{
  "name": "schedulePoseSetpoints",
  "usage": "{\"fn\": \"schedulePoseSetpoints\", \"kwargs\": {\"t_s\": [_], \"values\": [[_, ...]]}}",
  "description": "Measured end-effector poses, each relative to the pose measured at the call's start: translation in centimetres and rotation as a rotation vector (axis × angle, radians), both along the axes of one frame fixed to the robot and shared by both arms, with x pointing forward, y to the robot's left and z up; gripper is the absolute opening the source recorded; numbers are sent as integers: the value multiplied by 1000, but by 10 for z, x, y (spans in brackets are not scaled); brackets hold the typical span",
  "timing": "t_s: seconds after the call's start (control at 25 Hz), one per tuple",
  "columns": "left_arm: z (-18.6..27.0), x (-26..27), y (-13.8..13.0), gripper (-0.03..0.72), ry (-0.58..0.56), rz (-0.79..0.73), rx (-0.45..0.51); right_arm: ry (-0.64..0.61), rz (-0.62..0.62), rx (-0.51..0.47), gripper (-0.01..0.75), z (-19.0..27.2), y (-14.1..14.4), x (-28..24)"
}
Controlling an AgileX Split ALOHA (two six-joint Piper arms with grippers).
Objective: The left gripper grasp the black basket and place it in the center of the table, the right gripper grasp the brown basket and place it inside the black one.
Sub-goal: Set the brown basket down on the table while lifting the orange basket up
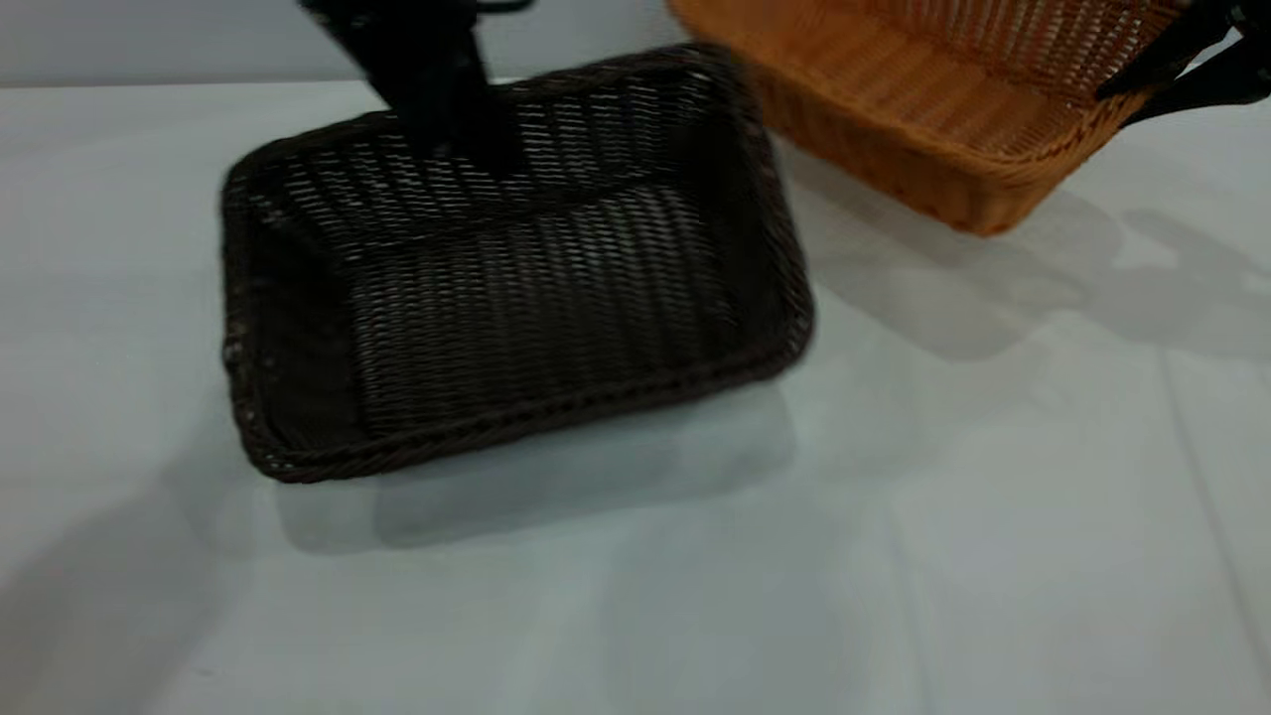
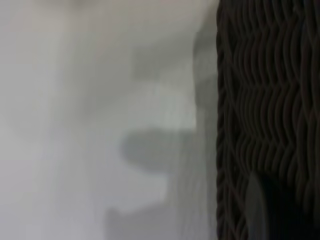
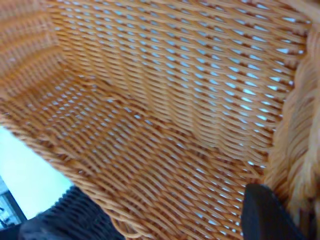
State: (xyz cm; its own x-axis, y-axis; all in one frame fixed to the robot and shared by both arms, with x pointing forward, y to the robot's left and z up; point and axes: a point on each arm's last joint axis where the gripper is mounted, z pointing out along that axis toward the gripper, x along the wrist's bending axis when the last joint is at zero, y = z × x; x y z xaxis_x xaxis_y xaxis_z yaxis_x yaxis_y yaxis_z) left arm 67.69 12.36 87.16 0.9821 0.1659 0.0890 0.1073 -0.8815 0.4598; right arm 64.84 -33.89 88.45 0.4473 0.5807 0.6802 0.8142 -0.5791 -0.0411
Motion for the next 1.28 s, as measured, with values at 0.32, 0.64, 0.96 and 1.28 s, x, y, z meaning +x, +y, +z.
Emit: {"fn": "schedulePoseSetpoints", "kwargs": {"t_s": [0.32, 0.64, 0.96, 1.28], "values": [[-5, -22, -49, 82, -56, -212, 19, -17, 21, -11, 72, 2, 0, 2], [-7, -24, -55, 92, -62, -223, 24, -26, 27, -11, 72, 2, 0, 2], [-10, -24, -55, 299, -50, -203, 16, -30, 30, -10, 72, 3, 0, 3], [0, -16, -56, 478, -127, -132, -5, -35, 32, -10, 71, 4, 0, 4]]}}
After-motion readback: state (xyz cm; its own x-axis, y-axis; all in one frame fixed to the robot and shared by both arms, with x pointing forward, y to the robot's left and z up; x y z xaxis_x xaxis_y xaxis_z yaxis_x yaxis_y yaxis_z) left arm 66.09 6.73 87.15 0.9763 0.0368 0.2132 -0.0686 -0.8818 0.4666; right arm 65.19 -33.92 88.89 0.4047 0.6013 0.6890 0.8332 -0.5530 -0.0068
